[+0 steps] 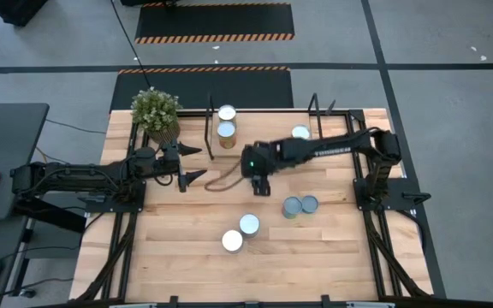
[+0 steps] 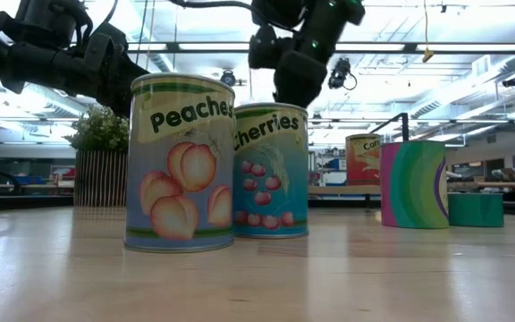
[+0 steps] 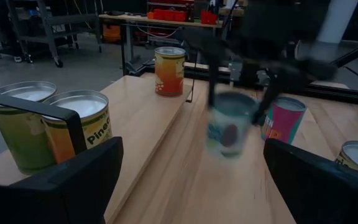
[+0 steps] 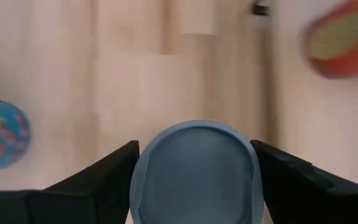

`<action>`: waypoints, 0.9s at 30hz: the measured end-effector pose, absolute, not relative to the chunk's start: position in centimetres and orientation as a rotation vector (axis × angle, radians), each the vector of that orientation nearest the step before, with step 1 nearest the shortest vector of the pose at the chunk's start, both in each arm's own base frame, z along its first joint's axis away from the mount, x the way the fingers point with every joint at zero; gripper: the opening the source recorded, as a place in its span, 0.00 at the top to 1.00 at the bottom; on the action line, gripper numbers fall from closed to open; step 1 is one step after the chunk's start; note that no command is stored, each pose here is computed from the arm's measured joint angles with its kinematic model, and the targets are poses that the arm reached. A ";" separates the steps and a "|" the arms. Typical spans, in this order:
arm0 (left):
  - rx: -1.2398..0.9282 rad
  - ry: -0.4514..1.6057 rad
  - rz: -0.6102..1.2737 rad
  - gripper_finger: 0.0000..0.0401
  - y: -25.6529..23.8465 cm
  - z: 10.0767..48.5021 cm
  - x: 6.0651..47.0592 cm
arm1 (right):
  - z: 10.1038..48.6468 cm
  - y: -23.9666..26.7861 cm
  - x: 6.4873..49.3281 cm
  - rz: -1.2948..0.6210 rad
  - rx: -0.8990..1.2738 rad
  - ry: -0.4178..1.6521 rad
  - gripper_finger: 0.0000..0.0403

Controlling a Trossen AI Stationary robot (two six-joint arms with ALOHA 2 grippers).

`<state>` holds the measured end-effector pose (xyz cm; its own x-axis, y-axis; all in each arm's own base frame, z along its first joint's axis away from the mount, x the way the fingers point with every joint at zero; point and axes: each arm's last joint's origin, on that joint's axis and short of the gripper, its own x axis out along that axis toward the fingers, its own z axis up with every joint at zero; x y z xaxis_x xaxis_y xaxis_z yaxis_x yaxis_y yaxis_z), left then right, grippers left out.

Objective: Pick and place cans onto a shelf
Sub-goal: Put the canned mixed fruits on the shelf

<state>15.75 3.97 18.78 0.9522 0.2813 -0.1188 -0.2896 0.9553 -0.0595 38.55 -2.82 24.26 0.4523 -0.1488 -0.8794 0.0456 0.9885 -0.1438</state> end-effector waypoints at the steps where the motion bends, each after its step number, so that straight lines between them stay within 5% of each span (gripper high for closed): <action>1: -0.077 0.110 0.290 0.01 4.0 18.8 15.7 | 25.0 -3.5 38.5 -0.133 -0.113 1.109 0.27; 8: -0.077 0.110 0.290 0.01 4.0 18.8 15.7 | 28.6 -9.9 37.1 -0.260 -0.106 1.149 0.26; 27: -0.067 0.110 0.290 0.01 4.0 18.8 15.7 | 27.2 -22.1 30.4 -0.581 0.121 1.132 0.26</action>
<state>15.74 3.97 18.78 0.9523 0.2813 -0.1182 -0.2886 0.9561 -0.0501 30.41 -22.07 27.20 0.2952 -0.3756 -0.8785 0.4946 0.8468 -0.1958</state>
